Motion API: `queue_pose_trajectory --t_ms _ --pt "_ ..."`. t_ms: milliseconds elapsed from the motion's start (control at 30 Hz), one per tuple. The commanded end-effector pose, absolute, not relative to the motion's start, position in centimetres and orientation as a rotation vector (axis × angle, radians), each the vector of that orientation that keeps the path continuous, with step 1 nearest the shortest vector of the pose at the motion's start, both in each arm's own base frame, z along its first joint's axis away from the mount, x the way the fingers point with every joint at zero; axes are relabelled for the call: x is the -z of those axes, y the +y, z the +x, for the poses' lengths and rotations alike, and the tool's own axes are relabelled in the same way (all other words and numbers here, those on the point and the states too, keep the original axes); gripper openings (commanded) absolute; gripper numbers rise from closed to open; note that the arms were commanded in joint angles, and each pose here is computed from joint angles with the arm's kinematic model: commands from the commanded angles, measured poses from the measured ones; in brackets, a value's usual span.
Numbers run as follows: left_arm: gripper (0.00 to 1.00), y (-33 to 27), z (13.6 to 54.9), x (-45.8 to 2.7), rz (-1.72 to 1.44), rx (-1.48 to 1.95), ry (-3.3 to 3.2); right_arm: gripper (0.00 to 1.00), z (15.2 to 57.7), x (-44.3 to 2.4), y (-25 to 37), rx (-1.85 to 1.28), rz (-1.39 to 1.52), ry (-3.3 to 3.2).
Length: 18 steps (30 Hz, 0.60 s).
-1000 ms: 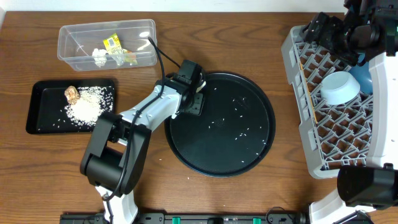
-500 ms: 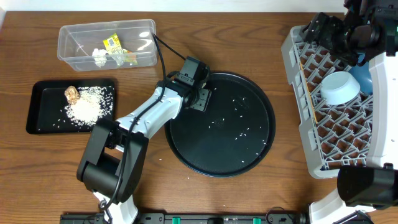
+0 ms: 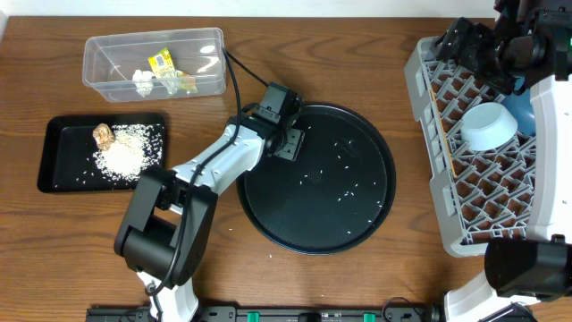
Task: Sort waste into correct bins and load items into the dishwasher rack
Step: 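Lower the left gripper and close it on the white spoon handle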
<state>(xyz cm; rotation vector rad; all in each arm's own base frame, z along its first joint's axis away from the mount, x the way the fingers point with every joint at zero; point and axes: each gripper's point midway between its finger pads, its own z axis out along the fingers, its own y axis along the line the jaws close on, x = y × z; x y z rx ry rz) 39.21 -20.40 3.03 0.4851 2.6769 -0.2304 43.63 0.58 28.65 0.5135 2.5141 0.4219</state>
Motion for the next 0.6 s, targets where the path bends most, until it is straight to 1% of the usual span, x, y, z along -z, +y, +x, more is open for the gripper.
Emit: queue_pose_trajectory --t_ms 0,200,567 --pt "0.64 -20.19 39.2 -2.04 0.514 0.214 2.69 0.99 43.47 -28.72 0.84 -0.414 0.486 2.519" --pt "0.64 -19.63 39.78 -2.0 0.537 0.155 2.667 0.99 43.47 -28.72 0.85 -0.415 0.486 2.519" --pt "0.64 -19.48 39.75 -1.78 0.547 0.15 2.671 0.99 43.47 -28.72 0.85 -0.415 0.486 2.519"
